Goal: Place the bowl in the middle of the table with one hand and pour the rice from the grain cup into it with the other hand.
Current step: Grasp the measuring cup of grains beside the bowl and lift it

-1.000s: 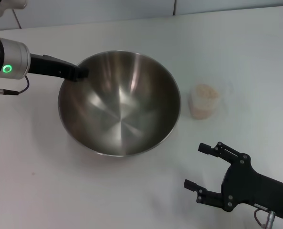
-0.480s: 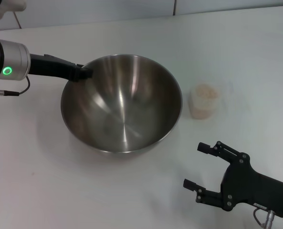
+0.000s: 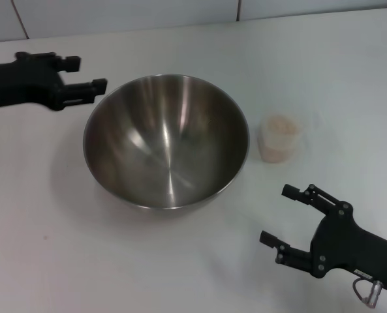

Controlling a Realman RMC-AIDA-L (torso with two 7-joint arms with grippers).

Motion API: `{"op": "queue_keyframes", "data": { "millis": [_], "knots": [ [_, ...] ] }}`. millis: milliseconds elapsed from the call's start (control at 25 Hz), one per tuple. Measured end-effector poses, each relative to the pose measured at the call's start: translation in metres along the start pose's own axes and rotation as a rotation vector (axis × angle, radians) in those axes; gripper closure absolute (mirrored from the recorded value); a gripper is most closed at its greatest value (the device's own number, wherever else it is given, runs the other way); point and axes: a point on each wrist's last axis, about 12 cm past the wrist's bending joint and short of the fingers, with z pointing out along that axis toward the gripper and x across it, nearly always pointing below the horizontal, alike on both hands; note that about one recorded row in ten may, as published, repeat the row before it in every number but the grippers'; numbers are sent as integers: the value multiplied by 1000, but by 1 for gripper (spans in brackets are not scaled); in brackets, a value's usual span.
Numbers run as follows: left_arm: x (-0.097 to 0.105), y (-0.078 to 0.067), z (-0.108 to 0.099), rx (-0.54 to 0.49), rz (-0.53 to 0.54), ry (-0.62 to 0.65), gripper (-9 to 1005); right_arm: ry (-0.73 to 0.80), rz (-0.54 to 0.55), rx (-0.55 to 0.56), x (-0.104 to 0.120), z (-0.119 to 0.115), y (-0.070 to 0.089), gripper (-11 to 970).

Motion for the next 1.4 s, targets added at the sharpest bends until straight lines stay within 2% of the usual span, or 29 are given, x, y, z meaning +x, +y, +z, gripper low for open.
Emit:
{"op": "queue_keyframes", "data": {
  "millis": [40,80,120,160,200,240,280,320,400,600,720,880,1400],
  "knots": [
    [14,-5,-17,-1,61,-62,354,-3,6,32,0,-3,-1,127],
    [14,-5,-17,-1,61,-62,339,-3,6,32,0,-3,-1,127],
    [32,-12,-34,-12,120,-114,325,-7,15,76,1,-7,-2,127],
    [32,-12,-34,-12,120,-114,310,-10,20,106,1,-10,-2,126],
    [44,-15,-42,-28,135,-131,295,-10,20,106,1,-10,-2,126],
    [64,-20,-55,-51,151,-155,281,-16,27,165,2,-14,-2,126],
    [70,-22,-57,-53,152,-156,266,-16,27,165,2,-14,-2,126],
    [82,-26,-62,-50,150,-156,251,-18,29,231,3,-18,-4,126],
    [101,-32,-65,-33,136,-151,222,-18,29,262,3,-20,-5,126],
    [129,-42,-64,14,88,-148,178,-4,41,426,7,-25,-14,126],
    [135,-45,-64,25,75,-143,178,18,61,554,12,-29,-24,126],
    [138,-47,-65,28,78,-142,178,40,70,593,15,-27,-31,126],
    [138,-47,-64,31,77,-143,179,93,80,621,17,-2,-56,127]
  ]
}}
